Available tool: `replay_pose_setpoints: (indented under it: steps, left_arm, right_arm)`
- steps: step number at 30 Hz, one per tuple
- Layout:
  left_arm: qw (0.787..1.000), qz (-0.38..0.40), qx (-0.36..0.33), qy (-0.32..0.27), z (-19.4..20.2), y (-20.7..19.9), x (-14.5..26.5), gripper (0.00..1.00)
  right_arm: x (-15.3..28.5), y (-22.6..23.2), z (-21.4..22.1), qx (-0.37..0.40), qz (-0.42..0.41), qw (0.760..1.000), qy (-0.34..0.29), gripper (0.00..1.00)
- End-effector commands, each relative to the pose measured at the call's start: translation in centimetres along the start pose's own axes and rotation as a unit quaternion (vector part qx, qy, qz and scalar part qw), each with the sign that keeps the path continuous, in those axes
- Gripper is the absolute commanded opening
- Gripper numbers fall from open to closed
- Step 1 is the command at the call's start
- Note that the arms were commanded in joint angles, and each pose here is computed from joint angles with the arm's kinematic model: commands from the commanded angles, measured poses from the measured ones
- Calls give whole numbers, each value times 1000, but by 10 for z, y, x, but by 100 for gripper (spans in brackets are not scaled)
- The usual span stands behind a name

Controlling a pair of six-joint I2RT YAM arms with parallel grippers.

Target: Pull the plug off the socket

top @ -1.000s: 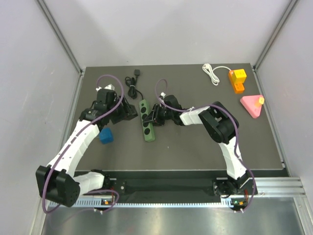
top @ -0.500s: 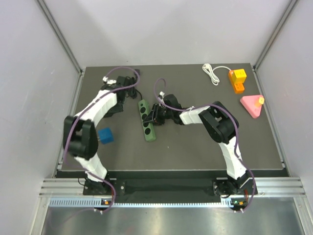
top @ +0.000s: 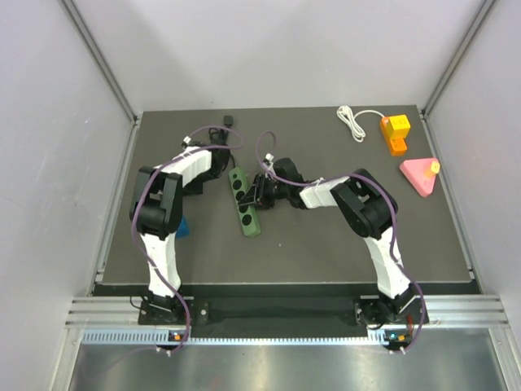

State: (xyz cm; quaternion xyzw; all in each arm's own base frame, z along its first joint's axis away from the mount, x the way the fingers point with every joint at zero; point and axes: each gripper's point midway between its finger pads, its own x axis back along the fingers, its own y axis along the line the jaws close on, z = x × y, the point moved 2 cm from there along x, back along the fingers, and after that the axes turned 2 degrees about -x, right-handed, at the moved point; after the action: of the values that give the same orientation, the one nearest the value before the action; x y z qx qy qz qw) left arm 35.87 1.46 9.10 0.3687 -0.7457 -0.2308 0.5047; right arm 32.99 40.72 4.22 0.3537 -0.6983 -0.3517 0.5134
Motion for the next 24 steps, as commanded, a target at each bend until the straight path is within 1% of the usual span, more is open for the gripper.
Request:
replay_pose_setpoints:
  steps: [1, 3, 4, 5, 7, 8, 9, 11, 12, 13, 17, 20, 21, 23, 24]
  left_arm:
    - [999, -37, -1, -15, -5, 11, 0, 28]
    - [999, -45, -1, -15, -3, 12, -2, 37]
    - [999, -46, 0, -15, -2, 12, -3, 39]
    - [999, -45, 2, -14, -1, 11, -3, 48]
    - [999, -44, 5, -13, 0, 11, -3, 59]
    - [999, -41, 9, -13, 0, 11, -3, 78]
    - [999, -39, 11, -14, 0, 11, -3, 82]
    - [999, -27, 20, -18, -2, 12, 1, 84]
    - [999, -23, 25, -17, -3, 12, 2, 94]
    - [999, -16, 32, -21, -5, 14, 5, 98]
    - [998, 35, 46, -18, -8, 14, 17, 98]
    - [994, 78, 69, -28, -12, 22, 33, 98]
    - [990, 113, 75, -23, -11, 17, 40, 98]
    - [982, 160, 94, -36, -15, 26, 58, 98]
    - [974, 205, 94, -28, -12, 20, 67, 98]
  right_arm:
    - [-2, -43, 21, -3, 48, 999, 26, 0]
    - [-3, -45, 22, -5, 47, 998, 29, 0]
    - [-4, -44, 22, -4, 46, 998, 30, 0]
    - [-5, -45, 22, -6, 47, 998, 32, 0]
    - [-6, -44, 21, -5, 47, 998, 31, 0]
    - [-5, -43, 20, -5, 47, 998, 31, 0]
    - [-6, -44, 20, -5, 49, 998, 31, 0]
    - [-6, -44, 19, -4, 53, 998, 33, 0]
    - [-7, -43, 18, -3, 52, 998, 32, 0]
    - [-7, -43, 17, -2, 53, 998, 32, 0]
    - [-8, -43, 16, -5, 58, 998, 34, 0]
    - [-9, -40, 13, -2, 60, 998, 31, 0]
    - [-10, -38, 11, -2, 59, 998, 29, 0]
    - [-10, -37, 9, -2, 63, 998, 29, 0]
    - [-12, -34, 6, 0, 61, 998, 27, 0]
